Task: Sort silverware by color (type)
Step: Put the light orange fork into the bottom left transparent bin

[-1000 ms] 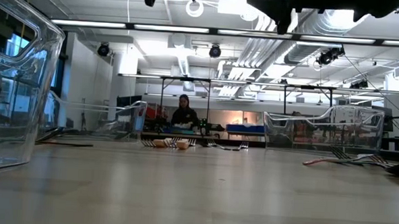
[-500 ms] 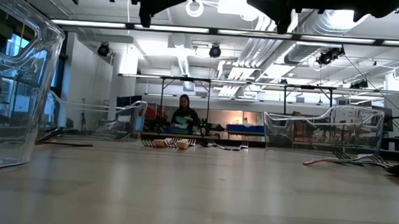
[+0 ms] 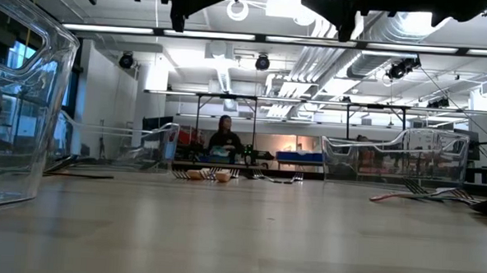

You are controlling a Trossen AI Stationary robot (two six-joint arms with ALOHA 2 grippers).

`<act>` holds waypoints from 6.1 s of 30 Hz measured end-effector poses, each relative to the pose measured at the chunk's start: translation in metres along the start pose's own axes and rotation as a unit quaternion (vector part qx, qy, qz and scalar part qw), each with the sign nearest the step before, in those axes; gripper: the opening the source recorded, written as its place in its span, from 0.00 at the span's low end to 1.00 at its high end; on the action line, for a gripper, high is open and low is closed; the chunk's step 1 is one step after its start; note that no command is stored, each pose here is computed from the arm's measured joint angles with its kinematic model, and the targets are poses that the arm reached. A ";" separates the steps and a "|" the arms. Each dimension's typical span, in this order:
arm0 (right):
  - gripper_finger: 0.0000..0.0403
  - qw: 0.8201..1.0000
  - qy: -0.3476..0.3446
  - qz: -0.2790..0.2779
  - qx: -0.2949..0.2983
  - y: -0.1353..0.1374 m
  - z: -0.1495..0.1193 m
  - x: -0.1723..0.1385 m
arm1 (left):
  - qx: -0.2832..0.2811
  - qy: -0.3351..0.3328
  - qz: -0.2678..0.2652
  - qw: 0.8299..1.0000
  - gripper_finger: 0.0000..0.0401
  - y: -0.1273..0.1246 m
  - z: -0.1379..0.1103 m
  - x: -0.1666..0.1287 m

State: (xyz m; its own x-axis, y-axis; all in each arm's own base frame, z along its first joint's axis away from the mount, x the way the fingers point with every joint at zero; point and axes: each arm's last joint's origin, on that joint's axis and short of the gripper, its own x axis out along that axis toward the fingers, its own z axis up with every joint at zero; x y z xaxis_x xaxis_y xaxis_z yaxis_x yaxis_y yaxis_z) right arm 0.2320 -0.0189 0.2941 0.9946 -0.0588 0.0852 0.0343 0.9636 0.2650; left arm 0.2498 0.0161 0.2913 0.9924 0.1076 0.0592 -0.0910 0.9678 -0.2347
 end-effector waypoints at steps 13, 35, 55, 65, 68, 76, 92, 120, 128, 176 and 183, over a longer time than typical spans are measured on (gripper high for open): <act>0.62 1.000 0.012 -0.003 0.001 -0.001 -0.002 0.000 | -0.001 -0.034 -0.008 0.999 0.44 -0.002 0.007 0.000; 0.62 0.899 0.289 -0.301 0.134 -0.045 -0.072 0.151 | 0.011 -0.184 -0.006 0.983 0.44 -0.008 0.045 -0.020; 0.62 0.801 0.414 -0.402 0.159 -0.075 -0.164 0.201 | 0.011 -0.200 -0.008 0.980 0.44 -0.009 0.053 -0.029; 0.62 0.785 0.453 -0.404 0.124 -0.075 -0.166 0.194 | 0.028 -0.199 -0.004 0.980 0.44 -0.009 0.053 -0.029; 0.57 0.777 0.467 -0.405 0.117 -0.075 -0.166 0.191 | 0.031 -0.199 -0.003 0.980 0.44 -0.009 0.053 -0.029; 0.12 0.768 0.501 -0.390 0.085 -0.074 -0.166 0.187 | 0.036 -0.199 -0.002 0.979 0.44 -0.009 0.053 -0.029; 0.11 0.724 0.557 -0.406 -0.019 -0.064 -0.117 0.157 | 0.040 -0.200 -0.001 0.979 0.44 -0.009 0.053 -0.029; 0.11 0.970 0.116 -0.190 0.095 0.001 -0.030 0.025 | -0.009 -0.113 0.000 0.994 0.44 -0.005 0.032 -0.017; 0.11 0.993 0.042 -0.108 0.039 0.010 -0.010 0.031 | -0.011 -0.090 -0.013 0.996 0.44 -0.004 0.021 -0.006; 0.11 0.998 0.063 -0.019 0.007 0.022 -0.034 0.065 | -0.039 -0.045 -0.021 0.998 0.11 -0.001 0.000 0.052; 0.21 0.998 0.065 -0.022 -0.013 0.022 -0.035 0.065 | -0.035 -0.041 -0.018 0.998 0.10 0.001 -0.001 0.052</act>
State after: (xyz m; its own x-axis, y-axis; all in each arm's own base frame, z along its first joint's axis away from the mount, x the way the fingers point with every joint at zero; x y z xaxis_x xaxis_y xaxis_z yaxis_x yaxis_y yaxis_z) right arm 0.3009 0.0070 0.2722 0.9964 -0.0678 -0.0518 0.0784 0.9674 0.2408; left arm 0.3011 0.0221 0.2933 0.9845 0.0941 0.1479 -0.0463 0.9533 -0.2984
